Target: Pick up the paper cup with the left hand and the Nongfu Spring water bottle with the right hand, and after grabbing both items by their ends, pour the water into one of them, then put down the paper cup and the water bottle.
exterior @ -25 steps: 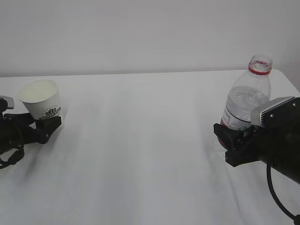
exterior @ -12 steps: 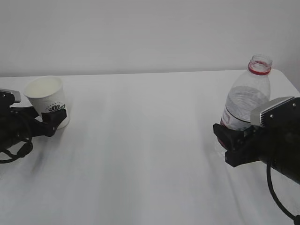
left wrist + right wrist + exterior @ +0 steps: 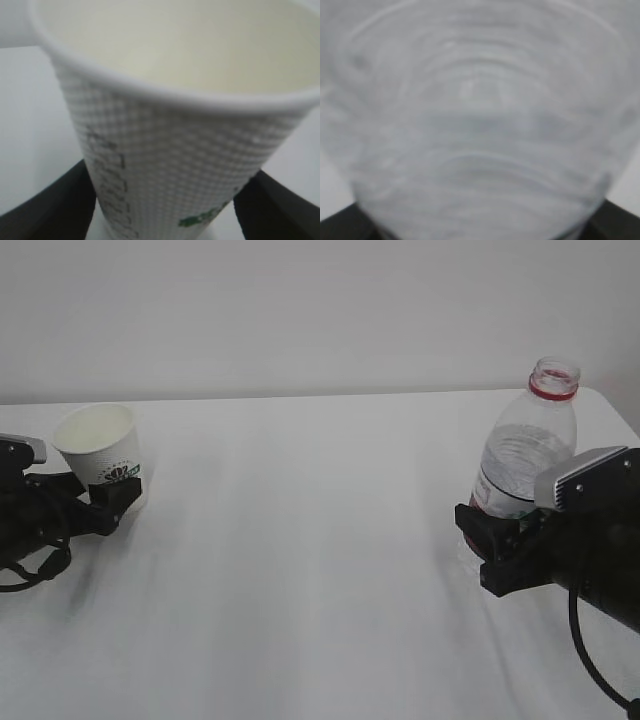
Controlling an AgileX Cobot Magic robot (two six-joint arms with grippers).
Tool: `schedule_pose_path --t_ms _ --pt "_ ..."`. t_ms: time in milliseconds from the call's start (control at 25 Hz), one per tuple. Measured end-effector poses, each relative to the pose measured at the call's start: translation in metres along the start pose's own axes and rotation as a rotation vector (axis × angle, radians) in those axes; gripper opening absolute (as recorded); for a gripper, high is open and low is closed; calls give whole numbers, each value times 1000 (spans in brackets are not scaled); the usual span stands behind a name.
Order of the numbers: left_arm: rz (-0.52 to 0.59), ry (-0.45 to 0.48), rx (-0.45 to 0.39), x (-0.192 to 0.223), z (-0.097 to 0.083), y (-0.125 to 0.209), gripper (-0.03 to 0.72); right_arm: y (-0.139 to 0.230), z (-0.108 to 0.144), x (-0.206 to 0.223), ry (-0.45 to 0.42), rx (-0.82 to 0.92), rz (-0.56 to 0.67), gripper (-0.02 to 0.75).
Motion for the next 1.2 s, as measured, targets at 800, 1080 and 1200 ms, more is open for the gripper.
schedule_pose_path --t_ms 800,1080,1200 --pt "57 121 49 -3 -16 8 563 0 0 0 0 0 0 498" --pt "79 169 74 -25 -34 4 561 0 0 0 0 0 0 498" --pt "86 197 89 -33 -42 2 561 0 0 0 0 0 0 498"
Point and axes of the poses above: a point on each arm's last joint axis where the gripper is mounted, x pointing out along that axis toward the gripper, z along the wrist's bending axis when the last joint is at zero, y = z × x, the point moved 4 cm from there along x, pointing out along that axis toward the gripper, and after that the axes turned 13 degrees about -x, right-handed, at the moved point
